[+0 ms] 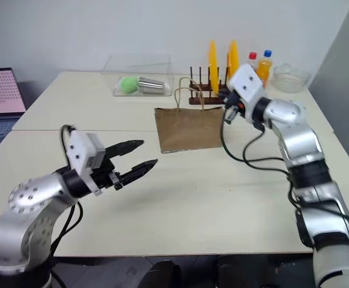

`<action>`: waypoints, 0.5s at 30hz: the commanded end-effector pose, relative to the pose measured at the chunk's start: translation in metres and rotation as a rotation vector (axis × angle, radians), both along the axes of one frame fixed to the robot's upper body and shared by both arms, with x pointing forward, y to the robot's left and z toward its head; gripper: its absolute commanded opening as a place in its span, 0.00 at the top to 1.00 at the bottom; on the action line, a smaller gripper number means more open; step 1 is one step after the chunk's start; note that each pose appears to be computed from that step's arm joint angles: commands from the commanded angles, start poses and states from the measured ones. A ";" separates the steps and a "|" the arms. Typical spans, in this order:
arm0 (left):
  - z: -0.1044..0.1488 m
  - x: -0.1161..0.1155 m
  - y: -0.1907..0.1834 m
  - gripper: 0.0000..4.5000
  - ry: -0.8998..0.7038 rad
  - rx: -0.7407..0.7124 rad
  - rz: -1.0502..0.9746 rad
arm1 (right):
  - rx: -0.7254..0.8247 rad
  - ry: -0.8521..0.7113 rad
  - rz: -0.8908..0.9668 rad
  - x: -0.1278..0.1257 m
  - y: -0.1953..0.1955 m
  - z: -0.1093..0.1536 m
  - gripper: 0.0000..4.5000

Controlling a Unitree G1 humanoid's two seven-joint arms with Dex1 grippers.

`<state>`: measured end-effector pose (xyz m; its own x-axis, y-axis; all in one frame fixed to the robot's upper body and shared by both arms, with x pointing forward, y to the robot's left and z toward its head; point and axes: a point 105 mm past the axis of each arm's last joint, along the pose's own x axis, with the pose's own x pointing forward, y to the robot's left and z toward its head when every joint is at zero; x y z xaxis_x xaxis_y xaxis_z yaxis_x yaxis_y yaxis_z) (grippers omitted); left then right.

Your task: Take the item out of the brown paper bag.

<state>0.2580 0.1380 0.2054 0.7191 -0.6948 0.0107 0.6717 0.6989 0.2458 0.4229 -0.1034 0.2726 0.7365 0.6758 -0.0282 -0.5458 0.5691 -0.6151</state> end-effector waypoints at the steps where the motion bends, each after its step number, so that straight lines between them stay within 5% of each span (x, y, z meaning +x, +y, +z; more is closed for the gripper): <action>1: 0.009 -0.015 -0.008 0.29 -0.038 -0.030 0.046 | -0.061 -0.066 -0.032 0.021 0.001 0.019 0.99; 7: 0.009 -0.022 -0.009 0.29 -0.038 -0.032 0.074 | -0.281 -0.075 -0.126 0.048 0.021 0.010 0.99; 15: 0.000 -0.022 -0.016 0.29 -0.023 0.012 0.047 | -0.534 -0.041 -0.135 0.052 0.035 -0.031 0.99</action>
<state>0.2396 0.1254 0.2014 0.7610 -0.6487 0.0029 0.6292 0.7393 0.2400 0.4753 -0.0712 0.2289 0.8231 0.4625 -0.3295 -0.4853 0.2716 -0.8311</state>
